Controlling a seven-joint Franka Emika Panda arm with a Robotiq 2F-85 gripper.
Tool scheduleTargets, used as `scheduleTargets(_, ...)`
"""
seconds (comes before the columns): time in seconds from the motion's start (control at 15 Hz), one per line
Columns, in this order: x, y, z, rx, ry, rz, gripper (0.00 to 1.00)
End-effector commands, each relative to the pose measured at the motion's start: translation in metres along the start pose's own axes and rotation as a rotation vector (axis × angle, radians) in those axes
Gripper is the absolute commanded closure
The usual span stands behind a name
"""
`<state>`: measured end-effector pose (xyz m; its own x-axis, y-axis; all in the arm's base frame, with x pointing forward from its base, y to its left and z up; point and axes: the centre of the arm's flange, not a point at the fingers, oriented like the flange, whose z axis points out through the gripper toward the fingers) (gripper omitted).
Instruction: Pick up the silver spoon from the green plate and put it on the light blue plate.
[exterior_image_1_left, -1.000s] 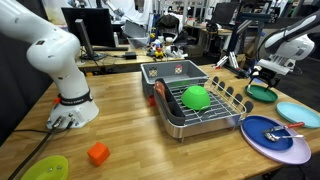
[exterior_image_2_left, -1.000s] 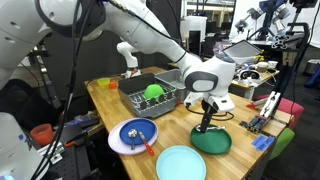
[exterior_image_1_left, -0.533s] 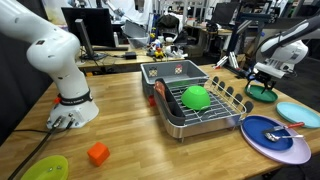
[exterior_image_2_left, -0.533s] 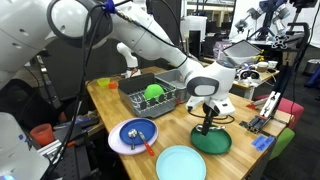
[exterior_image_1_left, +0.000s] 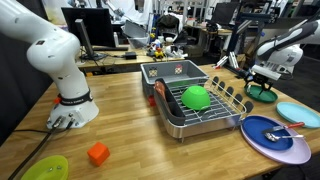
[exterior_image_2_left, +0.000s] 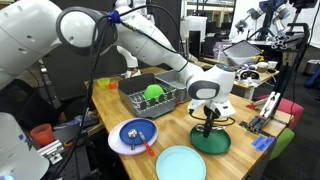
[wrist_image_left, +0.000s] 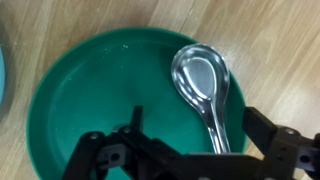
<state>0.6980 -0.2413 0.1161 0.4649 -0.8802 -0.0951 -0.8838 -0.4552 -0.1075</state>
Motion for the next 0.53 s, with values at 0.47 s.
scheduleTargets(0.47, 0.0072, 0.0067, -0.0026, 0.012, 0.008, 0.032, 0.0)
